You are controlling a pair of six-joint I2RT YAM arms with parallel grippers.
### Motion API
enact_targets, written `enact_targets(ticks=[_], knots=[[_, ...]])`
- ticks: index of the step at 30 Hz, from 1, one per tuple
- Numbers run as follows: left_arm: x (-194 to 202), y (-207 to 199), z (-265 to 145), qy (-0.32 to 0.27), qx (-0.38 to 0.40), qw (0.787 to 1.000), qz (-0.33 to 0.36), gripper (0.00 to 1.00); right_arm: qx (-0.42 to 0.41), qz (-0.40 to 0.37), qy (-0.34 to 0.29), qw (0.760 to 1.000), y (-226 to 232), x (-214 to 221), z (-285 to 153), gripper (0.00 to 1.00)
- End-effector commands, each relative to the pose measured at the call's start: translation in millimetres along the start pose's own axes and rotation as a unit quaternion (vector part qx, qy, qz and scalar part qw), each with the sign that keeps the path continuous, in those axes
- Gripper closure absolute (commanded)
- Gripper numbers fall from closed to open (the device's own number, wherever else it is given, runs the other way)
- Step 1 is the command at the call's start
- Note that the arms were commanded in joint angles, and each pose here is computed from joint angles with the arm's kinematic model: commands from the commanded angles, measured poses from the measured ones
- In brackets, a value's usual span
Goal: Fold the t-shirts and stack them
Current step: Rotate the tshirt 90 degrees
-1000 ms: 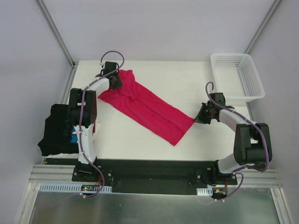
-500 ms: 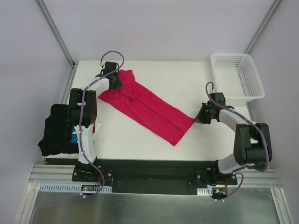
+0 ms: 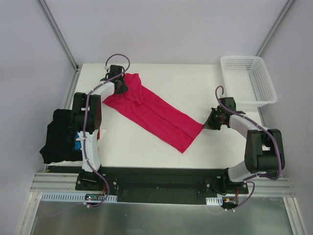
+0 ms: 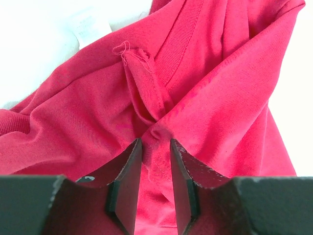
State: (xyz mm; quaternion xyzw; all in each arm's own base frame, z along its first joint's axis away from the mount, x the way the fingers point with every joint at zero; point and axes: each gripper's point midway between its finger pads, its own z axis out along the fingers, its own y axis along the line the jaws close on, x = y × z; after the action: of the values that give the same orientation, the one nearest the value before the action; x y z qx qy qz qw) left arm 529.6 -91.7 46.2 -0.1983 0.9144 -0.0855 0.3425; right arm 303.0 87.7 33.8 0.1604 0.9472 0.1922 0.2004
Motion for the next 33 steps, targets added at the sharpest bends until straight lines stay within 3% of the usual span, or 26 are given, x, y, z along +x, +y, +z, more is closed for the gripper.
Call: enact_targets(ticks=[1, 12, 16, 20, 33], knots=[[9, 0, 0, 0.009, -0.003, 1.0, 0.002, 0.71, 0.0, 0.006, -0.004, 1.0, -3, -1, -1, 0.99], [15, 0, 2, 0.015, -0.004, 1.0, 0.002, 0.75, 0.002, 0.007, -0.002, 1.0, -5, 1, 0, 0.99], [11, -3, 1, 0.01, -0.001, 1.0, 0.003, 0.82, 0.0, 0.008, -0.002, 1.0, -4, 0, 0, 0.99], [12, -2, 1, 0.011, -0.002, 1.0, 0.003, 1.0, 0.001, 0.007, -0.003, 1.0, -4, 0, 0, 0.99], [-14, -11, -33, -0.025, 0.011, 1.0, 0.011, 1.0, -0.001, 0.007, -0.004, 1.0, -4, 1, 1, 0.99]])
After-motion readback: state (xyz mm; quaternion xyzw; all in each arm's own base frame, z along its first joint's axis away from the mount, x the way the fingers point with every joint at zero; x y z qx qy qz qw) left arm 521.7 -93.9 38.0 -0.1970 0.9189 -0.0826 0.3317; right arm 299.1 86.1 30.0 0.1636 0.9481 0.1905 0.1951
